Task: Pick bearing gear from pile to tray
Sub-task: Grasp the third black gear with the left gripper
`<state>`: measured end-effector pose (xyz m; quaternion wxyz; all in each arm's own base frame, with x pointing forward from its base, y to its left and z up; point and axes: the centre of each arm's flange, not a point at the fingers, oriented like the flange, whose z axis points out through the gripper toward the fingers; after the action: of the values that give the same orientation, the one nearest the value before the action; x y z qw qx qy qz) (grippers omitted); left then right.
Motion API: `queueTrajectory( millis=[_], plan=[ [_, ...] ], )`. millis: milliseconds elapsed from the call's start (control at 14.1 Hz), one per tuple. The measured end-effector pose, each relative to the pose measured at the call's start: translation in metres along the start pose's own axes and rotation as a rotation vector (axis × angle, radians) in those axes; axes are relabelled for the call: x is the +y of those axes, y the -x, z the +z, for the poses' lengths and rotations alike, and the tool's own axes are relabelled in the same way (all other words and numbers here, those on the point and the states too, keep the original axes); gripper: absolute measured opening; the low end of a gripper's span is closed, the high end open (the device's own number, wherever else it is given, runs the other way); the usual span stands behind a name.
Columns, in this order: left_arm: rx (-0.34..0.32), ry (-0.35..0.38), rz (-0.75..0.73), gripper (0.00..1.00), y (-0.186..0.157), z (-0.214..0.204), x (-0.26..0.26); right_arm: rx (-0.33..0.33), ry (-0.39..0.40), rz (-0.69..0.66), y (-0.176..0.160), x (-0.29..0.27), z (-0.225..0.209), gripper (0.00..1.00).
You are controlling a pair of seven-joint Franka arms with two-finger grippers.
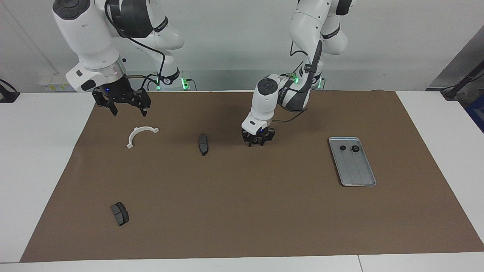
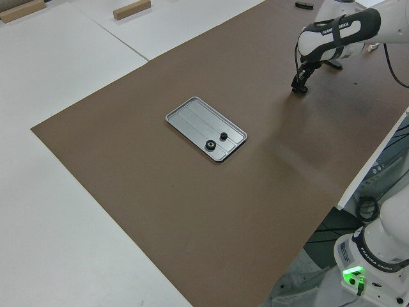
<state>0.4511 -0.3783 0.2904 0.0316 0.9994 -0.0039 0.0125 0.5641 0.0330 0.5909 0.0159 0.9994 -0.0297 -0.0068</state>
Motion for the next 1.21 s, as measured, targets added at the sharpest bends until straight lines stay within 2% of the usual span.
queueTrajectory(
  millis=[142,213,284,425,851,1205],
  plan=[
    [-0.005,-0.004,0.003,0.52,0.002,0.000,0.001,0.000,0.000,0.000,0.000,0.000,0.000,1.00],
    [-0.009,-0.007,0.007,0.47,0.004,-0.001,0.002,0.000,0.000,0.000,0.000,0.000,0.000,1.00],
    [-0.014,-0.011,0.011,0.47,0.006,-0.001,0.004,0.000,0.000,0.000,0.000,0.000,0.000,1.00],
    [-0.017,-0.013,0.016,0.36,0.008,-0.005,0.005,0.000,0.000,0.000,0.000,0.000,0.000,1.00],
    [-0.026,-0.023,0.006,0.36,0.005,-0.006,0.002,0.000,0.000,0.001,0.000,0.000,0.000,1.00],
    [0.015,-0.006,-0.108,0.36,-0.076,-0.053,-0.060,0.000,0.000,0.001,0.000,0.000,0.000,1.00]
  ],
)
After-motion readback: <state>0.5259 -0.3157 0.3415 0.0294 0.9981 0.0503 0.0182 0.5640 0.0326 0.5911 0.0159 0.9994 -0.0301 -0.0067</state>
